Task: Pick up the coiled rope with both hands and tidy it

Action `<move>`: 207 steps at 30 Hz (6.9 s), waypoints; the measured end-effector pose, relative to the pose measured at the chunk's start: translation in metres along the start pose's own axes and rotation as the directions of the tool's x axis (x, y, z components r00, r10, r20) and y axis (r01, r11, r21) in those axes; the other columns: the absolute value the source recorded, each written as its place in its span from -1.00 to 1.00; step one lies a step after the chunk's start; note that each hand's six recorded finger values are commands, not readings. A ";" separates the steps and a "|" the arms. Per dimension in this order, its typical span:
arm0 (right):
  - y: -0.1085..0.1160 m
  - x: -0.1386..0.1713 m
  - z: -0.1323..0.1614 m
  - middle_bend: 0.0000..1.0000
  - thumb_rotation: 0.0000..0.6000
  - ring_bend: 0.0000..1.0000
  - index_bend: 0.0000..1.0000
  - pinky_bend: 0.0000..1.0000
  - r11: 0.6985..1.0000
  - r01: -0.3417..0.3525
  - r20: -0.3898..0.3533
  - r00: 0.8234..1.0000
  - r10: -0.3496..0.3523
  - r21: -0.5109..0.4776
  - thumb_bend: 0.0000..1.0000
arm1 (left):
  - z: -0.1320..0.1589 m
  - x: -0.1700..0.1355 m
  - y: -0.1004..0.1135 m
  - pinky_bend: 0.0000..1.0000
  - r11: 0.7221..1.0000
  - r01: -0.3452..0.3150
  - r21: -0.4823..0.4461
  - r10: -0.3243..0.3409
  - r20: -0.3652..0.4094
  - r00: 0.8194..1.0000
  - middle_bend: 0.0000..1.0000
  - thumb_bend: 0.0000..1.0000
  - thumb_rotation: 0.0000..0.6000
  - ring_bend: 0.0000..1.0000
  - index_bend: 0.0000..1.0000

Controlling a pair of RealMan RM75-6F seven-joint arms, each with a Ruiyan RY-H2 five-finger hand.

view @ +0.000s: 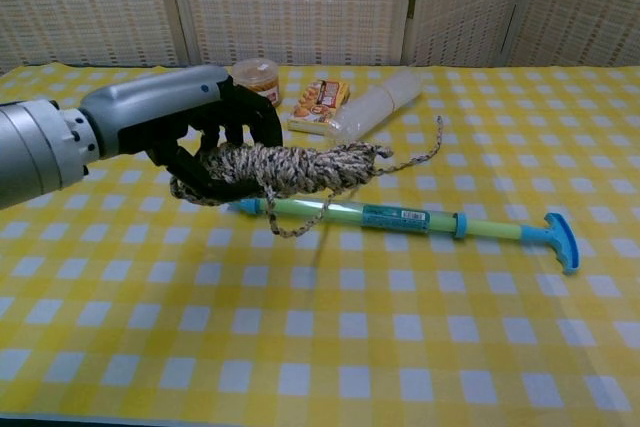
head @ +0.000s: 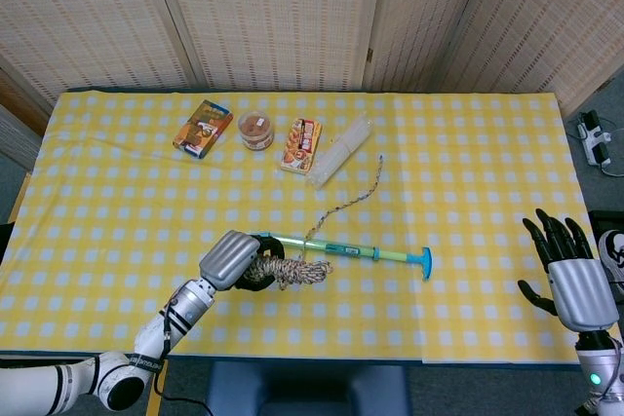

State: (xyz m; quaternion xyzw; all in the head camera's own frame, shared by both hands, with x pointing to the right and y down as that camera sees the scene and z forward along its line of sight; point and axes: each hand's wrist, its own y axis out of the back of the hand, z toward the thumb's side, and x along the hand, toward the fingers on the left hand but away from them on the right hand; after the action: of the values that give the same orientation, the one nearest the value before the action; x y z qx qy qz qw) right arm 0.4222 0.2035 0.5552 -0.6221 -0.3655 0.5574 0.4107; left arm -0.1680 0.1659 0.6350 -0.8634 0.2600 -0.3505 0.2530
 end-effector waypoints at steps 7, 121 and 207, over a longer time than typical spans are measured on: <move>-0.008 -0.014 0.015 -1.00 1.00 -0.79 -1.00 -1.00 0.999 -0.037 -0.069 0.997 0.039 0.017 -0.47 | 0.038 -0.028 -0.009 0.41 0.993 0.110 -0.036 -0.105 0.129 0.986 0.23 0.04 1.00 0.16 0.25; -0.149 -0.148 0.277 -0.41 1.00 -0.46 0.27 -0.77 0.924 -0.022 -0.653 0.701 0.286 0.381 0.02 | -0.020 -0.045 0.017 0.41 0.991 -0.114 0.063 0.117 -0.052 0.992 0.23 0.10 1.00 0.16 0.27; 0.031 -0.119 0.356 0.15 1.00 0.15 0.37 -0.04 0.977 0.080 -0.554 0.813 -0.180 -0.200 0.10 | -0.047 0.047 0.058 0.58 0.811 -0.347 -0.472 0.063 -0.518 0.853 0.36 0.18 1.00 0.34 0.30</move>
State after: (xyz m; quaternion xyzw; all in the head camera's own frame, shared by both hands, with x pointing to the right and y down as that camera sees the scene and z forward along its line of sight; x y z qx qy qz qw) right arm 0.0547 0.1191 0.5588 -0.7655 -0.3136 0.2845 0.4845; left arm -0.1891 0.0818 0.6514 -0.7502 0.4983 -0.4328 -0.0402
